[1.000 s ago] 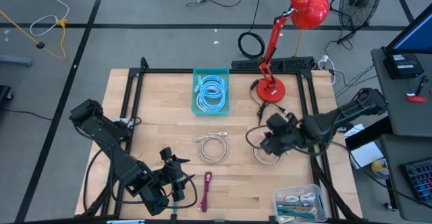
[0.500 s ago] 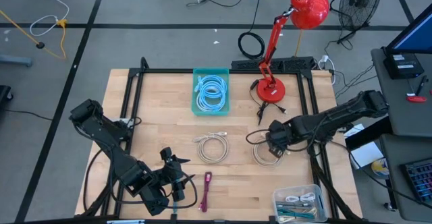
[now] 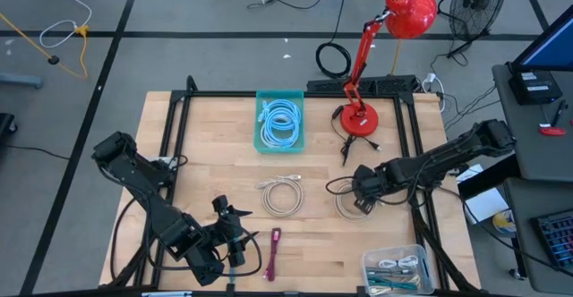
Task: Pick & Place USB Port
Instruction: Put the right brown HDMI cable into the green bin
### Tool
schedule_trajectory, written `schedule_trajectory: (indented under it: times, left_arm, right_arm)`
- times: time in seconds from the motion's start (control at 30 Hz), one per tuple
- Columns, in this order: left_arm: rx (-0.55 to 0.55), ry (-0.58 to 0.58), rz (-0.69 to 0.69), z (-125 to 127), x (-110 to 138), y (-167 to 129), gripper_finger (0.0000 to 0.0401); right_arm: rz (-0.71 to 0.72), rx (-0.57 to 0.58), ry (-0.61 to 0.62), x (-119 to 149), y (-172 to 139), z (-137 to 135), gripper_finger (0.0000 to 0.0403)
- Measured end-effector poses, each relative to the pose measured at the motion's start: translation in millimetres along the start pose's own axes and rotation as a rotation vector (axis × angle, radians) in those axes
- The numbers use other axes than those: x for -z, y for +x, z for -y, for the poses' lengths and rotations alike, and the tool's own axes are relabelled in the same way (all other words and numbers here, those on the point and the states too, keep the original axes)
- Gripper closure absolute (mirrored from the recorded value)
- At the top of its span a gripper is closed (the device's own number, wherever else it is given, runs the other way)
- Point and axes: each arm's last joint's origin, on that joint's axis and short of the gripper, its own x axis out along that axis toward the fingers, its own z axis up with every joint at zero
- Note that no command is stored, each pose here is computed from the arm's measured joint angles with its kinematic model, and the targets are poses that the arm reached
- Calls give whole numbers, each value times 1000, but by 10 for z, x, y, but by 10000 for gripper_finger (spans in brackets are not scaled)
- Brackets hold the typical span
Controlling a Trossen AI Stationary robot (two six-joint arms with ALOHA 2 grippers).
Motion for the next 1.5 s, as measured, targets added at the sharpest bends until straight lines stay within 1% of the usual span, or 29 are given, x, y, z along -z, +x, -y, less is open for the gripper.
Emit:
schedule_trajectory:
  times: [0.23,0.37,0.47,0.63,0.83,0.97,1.07,1.13,1.17,1.23,1.33,1.5]
  left_arm:
    - [0,0,0,-1,0,0,139]
    - [0,-1,0,0,0,0,139]
    - [0,-1,0,0,0,1,139]
    - [0,-1,0,0,0,0,139]
    - [3,-1,-4,0,1,1,139]
    - [3,-1,-4,1,1,2,139]
    - [3,-1,-4,1,1,1,139]
    - [4,-1,-5,1,1,1,139]
    - [4,-1,-5,1,1,1,139]
    - [4,-1,-5,1,1,1,139]
    - [4,-3,-5,1,1,1,139]
    - [7,-4,-4,6,13,3,139]
  right_arm:
    - [45,-34,3,16,123,20,261]
    - [52,-23,12,40,181,53,261]
    - [49,-15,49,51,200,70,264]
    - [48,-13,107,53,209,72,284]
    - [54,-25,125,47,210,63,322]
    - [52,-34,224,45,211,58,352]
    - [13,-55,398,68,207,40,379]
    - [-23,-100,486,97,203,-12,392]
    - [-23,-132,502,104,200,-52,394]
    - [22,-187,523,105,196,-127,394]
    - [121,-223,559,87,198,-192,385]
    - [162,-243,542,33,211,-211,376]
